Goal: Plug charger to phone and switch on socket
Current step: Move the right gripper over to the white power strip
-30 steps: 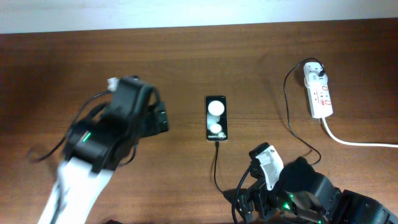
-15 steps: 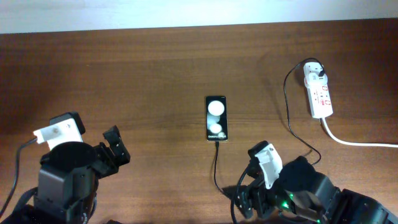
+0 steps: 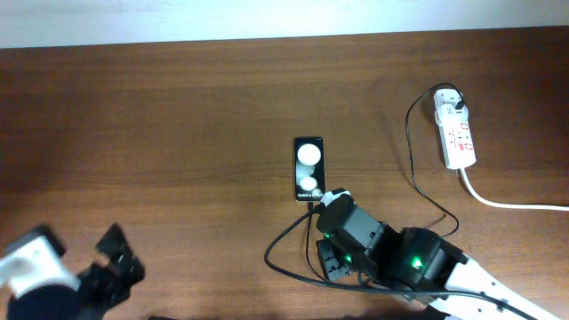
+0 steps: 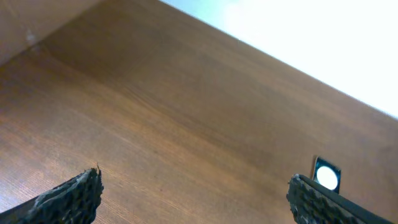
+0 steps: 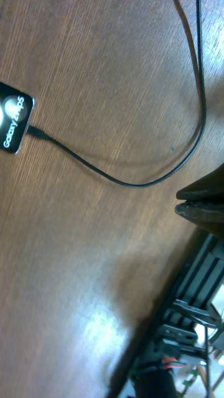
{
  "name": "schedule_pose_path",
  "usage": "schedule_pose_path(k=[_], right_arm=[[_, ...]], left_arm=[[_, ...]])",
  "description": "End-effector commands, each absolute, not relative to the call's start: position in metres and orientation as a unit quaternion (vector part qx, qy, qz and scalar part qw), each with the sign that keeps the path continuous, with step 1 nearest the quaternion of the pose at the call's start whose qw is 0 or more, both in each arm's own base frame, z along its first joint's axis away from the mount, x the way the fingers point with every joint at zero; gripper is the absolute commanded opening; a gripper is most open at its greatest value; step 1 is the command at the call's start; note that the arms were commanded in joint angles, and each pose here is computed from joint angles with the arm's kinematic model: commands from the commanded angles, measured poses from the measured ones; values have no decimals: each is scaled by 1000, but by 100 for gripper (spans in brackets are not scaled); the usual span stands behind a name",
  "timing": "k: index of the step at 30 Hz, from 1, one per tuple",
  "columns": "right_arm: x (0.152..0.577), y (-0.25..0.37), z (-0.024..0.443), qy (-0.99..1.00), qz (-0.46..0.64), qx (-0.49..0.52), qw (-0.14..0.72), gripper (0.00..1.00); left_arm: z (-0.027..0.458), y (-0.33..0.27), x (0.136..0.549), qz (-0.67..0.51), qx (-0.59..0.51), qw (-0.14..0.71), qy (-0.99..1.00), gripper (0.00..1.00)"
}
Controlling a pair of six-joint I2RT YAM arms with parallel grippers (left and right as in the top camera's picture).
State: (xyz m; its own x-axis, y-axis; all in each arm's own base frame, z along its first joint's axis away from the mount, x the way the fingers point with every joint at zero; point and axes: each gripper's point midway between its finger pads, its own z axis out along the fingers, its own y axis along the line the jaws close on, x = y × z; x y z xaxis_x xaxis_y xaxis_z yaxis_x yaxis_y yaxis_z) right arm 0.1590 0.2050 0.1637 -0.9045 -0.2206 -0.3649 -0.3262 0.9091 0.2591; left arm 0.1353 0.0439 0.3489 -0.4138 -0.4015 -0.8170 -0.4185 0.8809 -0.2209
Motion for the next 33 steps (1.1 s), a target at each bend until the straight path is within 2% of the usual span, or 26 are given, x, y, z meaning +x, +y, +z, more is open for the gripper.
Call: schedule_pose_path(k=[1, 6, 9, 18, 26, 33], right_arm=[[173, 198, 165, 969, 138, -91, 183, 4], [194, 160, 160, 978, 104, -8, 178, 4], [208, 121, 155, 981, 73, 69, 167, 4], [235, -3, 153, 936, 17, 309, 169, 4], [250, -84, 164, 902, -22, 409, 139, 4], [303, -123, 166, 888, -29, 441, 127, 4]], left_arm=[[352, 58, 97, 1, -270, 520, 810, 99], [336, 69, 47, -7, -278, 540, 795, 99], [312, 73, 23, 8, -274, 514, 813, 99], [312, 74, 18, 4, -273, 524, 807, 99], [312, 74, 18, 4, -273, 525, 806, 99], [312, 75, 14, 4, -279, 529, 801, 99]])
